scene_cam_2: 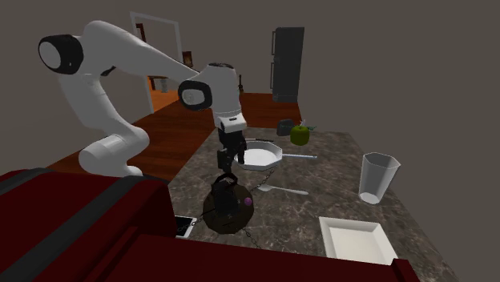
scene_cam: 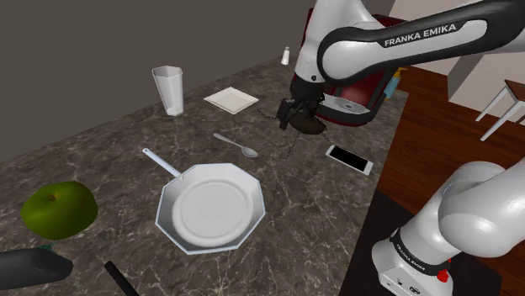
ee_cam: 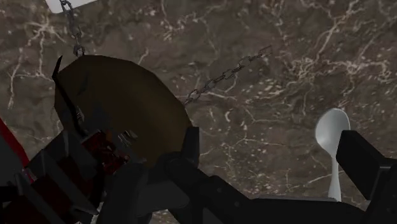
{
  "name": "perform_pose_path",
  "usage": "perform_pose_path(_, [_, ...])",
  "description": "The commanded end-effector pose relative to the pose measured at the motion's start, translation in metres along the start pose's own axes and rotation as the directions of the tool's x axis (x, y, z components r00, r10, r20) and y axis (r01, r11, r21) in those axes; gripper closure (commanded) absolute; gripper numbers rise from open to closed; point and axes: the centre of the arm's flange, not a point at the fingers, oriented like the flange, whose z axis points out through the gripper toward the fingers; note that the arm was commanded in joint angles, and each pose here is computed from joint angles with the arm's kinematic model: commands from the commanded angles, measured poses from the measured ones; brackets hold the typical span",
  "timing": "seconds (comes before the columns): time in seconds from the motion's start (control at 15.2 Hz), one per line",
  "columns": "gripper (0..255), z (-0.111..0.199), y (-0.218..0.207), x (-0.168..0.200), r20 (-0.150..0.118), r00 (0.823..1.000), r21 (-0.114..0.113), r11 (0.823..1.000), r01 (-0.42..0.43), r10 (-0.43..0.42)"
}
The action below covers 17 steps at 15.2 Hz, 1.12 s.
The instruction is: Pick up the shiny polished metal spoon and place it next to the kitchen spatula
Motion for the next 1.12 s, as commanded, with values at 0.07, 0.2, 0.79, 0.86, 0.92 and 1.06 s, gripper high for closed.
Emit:
perform_pose_path(0.07, [0, 0.022, -0.018, 0.02, -0.023, 1.0, 0.027, 1.0, 0.009, -0.008])
perform_pose_path(0.2, [0, 0.035, -0.031, 0.035, -0.037, 0.999, 0.044, 0.999, 0.015, -0.013])
perform_pose_path(0.79, [0, 0.089, -0.091, 0.104, -0.103, 0.994, 0.12, 0.992, 0.046, -0.034])
perform_pose_path(0.86, [0, 0.094, -0.098, 0.112, -0.111, 0.993, 0.128, 0.991, 0.05, -0.036])
perform_pose_path(0.92, [0, 0.097, -0.102, 0.116, -0.115, 0.993, 0.133, 0.99, 0.052, -0.037])
perform_pose_path(1.06, [0, 0.108, -0.104, 0.117, -0.115, 0.993, 0.133, 0.99, 0.052, -0.037])
